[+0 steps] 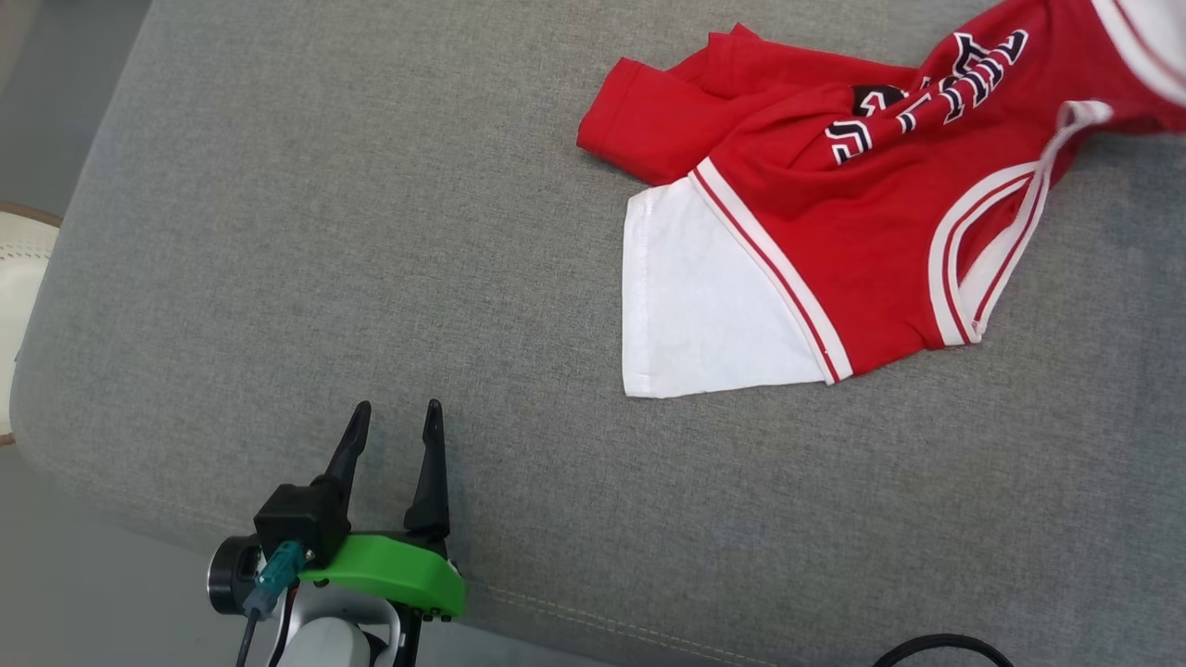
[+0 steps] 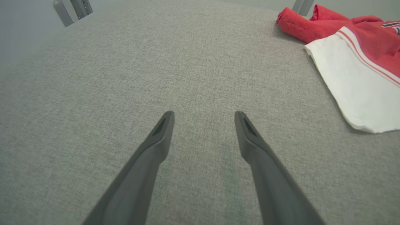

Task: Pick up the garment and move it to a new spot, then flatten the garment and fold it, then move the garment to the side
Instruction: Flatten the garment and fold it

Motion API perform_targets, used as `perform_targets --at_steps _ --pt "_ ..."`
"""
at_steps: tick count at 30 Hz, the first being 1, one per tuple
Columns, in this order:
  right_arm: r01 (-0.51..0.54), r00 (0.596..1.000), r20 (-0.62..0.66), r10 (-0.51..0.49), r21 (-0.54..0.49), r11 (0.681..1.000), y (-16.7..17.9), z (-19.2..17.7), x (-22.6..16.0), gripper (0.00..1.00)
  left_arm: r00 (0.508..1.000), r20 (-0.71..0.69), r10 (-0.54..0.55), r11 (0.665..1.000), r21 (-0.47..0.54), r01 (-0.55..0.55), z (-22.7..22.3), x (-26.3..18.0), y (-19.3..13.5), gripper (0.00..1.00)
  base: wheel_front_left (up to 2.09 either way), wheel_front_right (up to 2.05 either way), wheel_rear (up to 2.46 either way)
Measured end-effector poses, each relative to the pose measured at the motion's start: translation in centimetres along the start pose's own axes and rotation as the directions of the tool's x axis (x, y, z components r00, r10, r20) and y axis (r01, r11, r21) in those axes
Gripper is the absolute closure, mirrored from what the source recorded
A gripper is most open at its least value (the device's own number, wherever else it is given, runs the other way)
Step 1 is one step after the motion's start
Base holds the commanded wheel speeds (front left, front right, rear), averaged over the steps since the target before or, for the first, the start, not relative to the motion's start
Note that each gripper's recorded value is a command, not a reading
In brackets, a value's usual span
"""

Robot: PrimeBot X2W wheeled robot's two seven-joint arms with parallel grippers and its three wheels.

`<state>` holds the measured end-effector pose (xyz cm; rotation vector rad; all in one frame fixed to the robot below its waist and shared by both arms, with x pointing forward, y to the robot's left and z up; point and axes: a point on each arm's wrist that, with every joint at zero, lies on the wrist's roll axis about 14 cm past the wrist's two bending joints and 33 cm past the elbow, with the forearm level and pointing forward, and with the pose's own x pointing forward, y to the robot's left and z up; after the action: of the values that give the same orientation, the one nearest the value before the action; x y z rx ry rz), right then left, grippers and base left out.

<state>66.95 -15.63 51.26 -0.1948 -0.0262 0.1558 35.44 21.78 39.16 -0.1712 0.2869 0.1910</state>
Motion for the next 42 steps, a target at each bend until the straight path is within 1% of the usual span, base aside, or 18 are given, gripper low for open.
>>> perform_targets --at_steps 4,6,8,10,11,13,18,19,20,21,22,25,29,30,31,33,37,42 --pt "0.043 0.997 -0.071 -0.04 0.041 0.998 -0.8 -2.6 -2.0 0.0 1.0 0.012 0.0 1.0 -0.003 0.0 0.4 -0.1 0.0 0.0 0.0 0.0 0.0" --pt "0.025 0.995 -0.094 -0.019 0.061 0.998 0.6 -3.5 -3.3 0.0 1.0 0.013 -0.004 1.0 0.002 0.004 0.3 -0.2 -0.1 0.0 0.0 0.0 0.0" --pt "0.004 0.998 -0.07 0.003 0.099 0.995 2.3 -3.0 -4.3 0.0 1.0 0.014 -0.016 1.0 0.005 0.016 0.3 -0.2 -0.3 0.0 0.0 0.0 0.0" --pt "-0.042 0.998 -0.051 0.048 0.112 0.993 4.3 -2.5 -5.6 0.0 0.999 0.022 -0.037 0.999 0.007 0.037 0.5 -0.1 -0.9 0.0 0.0 0.0 0.0" --pt "-0.042 0.998 -0.051 0.048 0.112 0.993 4.3 -2.5 -5.6 0.0 0.999 0.022 -0.037 0.999 0.007 0.037 0.5 -0.1 -0.9 0.0 0.0 0.0 0.0" --pt "-0.092 0.994 -0.044 0.099 0.137 0.986 6.4 -2.5 -7.5 0.0 0.998 0.029 -0.063 0.998 0.009 0.063 0.7 -0.1 -1.6 0.0 0.0 0.0 0.0" --pt "-0.223 0.972 -0.032 0.234 0.197 0.955 11.5 -2.4 -12.3 0.0 0.992 0.053 -0.115 0.993 0.006 0.115 1.4 -0.4 -3.1 0.0 0.0 0.0 0.0" --pt "-0.249 0.964 -0.038 0.263 0.216 0.944 12.5 -2.7 -13.4 0.0 0.991 0.058 -0.124 0.992 0.006 0.123 1.6 -0.5 -3.3 0.0 0.0 0.0 0.0" --pt "-0.299 0.946 -0.049 0.319 0.245 0.922 14.5 -3.1 -15.6 0.0 0.988 0.067 -0.139 0.99 0.004 0.139 1.8 -0.8 -3.7 0.0 0.0 0.0 0.0" --pt "-0.327 0.936 -0.05 0.349 0.25 0.912 15.3 -3.2 -16.5 0.0 0.987 0.069 -0.144 0.99 0.004 0.144 1.8 -1.0 -3.8 0.0 0.0 0.0 0.0" --pt "-0.377 0.914 -0.049 0.402 0.265 0.888 17.1 -3.2 -18.1 0.0 0.987 0.067 -0.143 0.99 0.003 0.143 1.7 -1.4 -3.7 0.0 0.0 0.0 0.0" --pt "-0.447 0.877 -0.055 0.478 0.274 0.851 19.5 -3.3 -20.0 0.0 0.988 0.066 -0.142 0.99 0.002 0.142 1.6 -1.9 -3.5 0.0 0.0 0.0 0.0" --pt "-0.539 0.819 -0.057 0.571 0.263 0.8 22.4 -3.3 -21.5 0.0 0.99 0.062 -0.13 0.992 -0.001 0.13 1.3 -2.5 -3.0 0.0 0.0 0.0 0.0" --pt "-0.574 0.795 -0.059 0.603 0.248 0.781 23.4 -3.3 -21.9 0.0 0.99 0.063 -0.125 0.992 -0.004 0.125 1.3 -2.7 -2.9 0.0 0.0 0.0 0.0" --pt "-0.624 0.756 -0.06 0.652 0.238 0.744 25.1 -3.3 -22.6 0.0 0.992 0.063 -0.112 0.994 -0.01 0.112 1.3 -2.9 -2.5 0.0 0.0 0.0 0.0" --pt "-0.667 0.717 -0.064 0.694 0.227 0.71 26.7 -3.3 -23.1 0.0 0.993 0.064 -0.097 0.995 -0.013 0.098 1.3 -3.2 -2.0 0.0 0.0 0.0 0.0" --pt "-0.731 0.652 -0.098 0.752 0.185 0.657 28.7 -4.0 -23.5 0.0 0.996 0.063 -0.057 0.998 -0.031 0.059 1.1 -3.8 -0.9 0.0 0.0 0.0 0.0" --pt "-0.78 0.599 -0.117 0.792 0.142 0.61 30.5 -4.2 -23.1 0.0 0.999 0.052 -0.015 0.999 -0.048 0.018 0.7 -4.4 0.1 0.0 0.0 0.0 0.0"
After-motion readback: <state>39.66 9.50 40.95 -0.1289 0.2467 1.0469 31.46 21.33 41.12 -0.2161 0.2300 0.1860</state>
